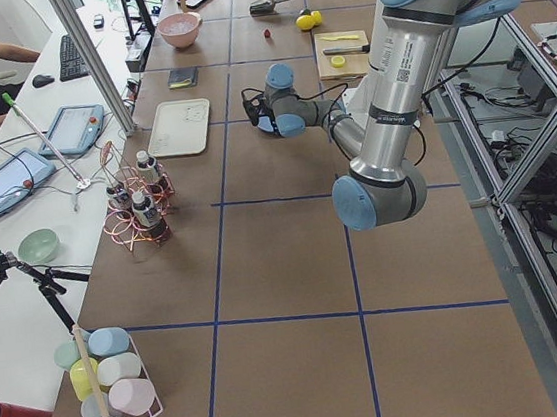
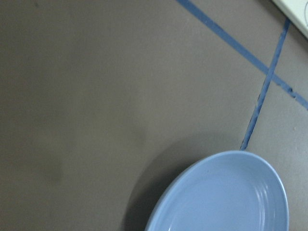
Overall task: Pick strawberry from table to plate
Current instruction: 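Release the plate and withdraw the left gripper while the right arm moves toward the strawberry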
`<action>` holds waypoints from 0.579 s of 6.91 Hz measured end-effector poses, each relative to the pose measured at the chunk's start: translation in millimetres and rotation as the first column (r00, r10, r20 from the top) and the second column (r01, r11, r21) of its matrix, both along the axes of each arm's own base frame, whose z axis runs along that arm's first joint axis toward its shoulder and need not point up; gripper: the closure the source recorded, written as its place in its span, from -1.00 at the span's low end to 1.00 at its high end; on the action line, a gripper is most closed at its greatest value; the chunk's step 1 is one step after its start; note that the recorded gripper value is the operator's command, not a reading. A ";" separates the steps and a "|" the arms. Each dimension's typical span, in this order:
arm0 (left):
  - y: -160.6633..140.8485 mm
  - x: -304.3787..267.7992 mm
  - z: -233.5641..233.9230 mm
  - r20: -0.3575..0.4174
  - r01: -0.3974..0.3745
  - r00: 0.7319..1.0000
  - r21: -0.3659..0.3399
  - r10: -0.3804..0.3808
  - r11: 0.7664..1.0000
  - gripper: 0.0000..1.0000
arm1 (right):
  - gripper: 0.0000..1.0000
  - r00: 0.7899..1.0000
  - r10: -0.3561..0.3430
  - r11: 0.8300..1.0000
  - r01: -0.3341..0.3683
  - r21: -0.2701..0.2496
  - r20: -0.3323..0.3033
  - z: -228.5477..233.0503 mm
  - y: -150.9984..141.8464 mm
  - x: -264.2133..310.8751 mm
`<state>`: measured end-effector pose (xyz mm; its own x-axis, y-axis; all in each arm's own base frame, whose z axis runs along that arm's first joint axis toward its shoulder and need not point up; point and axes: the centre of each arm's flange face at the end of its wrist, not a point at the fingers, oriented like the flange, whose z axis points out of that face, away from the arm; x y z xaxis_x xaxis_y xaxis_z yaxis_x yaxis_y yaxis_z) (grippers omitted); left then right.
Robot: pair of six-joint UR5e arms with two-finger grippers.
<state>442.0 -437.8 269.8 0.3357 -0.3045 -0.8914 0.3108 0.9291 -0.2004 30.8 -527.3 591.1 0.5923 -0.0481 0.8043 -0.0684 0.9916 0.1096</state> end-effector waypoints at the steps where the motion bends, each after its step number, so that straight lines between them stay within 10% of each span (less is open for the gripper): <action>1: -14.1 -25.3 -4.2 0.063 -0.011 0.998 0.049 0.008 0.999 -1.00 | -1.00 1.000 0.014 1.000 -0.014 -0.005 0.003 -7.0 0.0 -16.1; 4: -51.9 -105.9 -15.4 0.190 -0.004 0.982 0.130 -0.021 0.991 -1.00 | -1.00 0.998 0.057 0.998 -0.057 -0.029 0.014 -24.3 15.0 -86.1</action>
<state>336.2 -489.6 254.3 0.5007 -0.1945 -0.8435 0.3397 0.9404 -0.0152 -55.3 -512.4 566.8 0.5816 0.0089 0.8135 -0.1263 0.9888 0.0795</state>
